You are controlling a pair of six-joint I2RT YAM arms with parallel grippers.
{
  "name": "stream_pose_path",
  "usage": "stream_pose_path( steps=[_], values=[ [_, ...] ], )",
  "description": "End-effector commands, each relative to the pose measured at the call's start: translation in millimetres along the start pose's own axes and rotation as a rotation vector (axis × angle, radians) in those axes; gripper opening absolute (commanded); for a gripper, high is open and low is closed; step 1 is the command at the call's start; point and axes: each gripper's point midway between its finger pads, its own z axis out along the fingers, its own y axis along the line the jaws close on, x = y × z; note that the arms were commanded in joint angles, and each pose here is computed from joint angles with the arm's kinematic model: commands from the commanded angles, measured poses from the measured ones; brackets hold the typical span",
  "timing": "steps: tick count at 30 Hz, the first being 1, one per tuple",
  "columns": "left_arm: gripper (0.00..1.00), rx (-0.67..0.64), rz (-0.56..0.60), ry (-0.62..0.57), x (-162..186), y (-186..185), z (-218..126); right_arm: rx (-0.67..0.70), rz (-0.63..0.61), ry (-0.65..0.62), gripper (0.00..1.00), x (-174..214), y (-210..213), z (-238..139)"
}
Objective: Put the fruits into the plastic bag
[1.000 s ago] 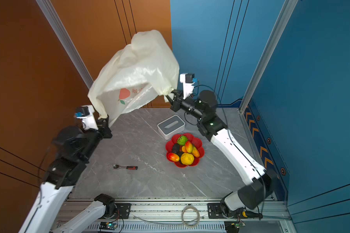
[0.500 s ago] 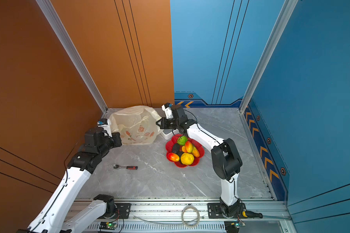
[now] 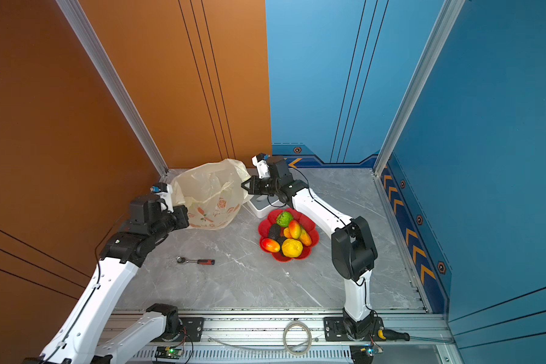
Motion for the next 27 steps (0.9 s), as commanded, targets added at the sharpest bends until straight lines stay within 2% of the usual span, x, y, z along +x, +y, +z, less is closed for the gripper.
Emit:
stream_pose_path(
  steps=[1,10,20,24,27],
  values=[
    [0.0,-0.002,0.0,0.03,-1,0,-2,0.027,0.017,0.0,0.0,-10,-3,-9],
    [0.0,0.031,-0.046,0.08,21,-2,4,0.125,0.018,0.01,0.01,-2,-41,-15],
    [0.0,0.153,-0.089,0.11,53,-32,16,0.182,0.068,0.0,0.43,-1,-76,-36],
    [0.0,0.178,-0.074,0.124,61,-47,21,0.201,0.06,0.004,0.53,3,-81,-43],
    [0.0,0.188,-0.053,0.138,68,-56,25,0.227,0.048,0.023,0.54,9,-85,-45]
  ],
)
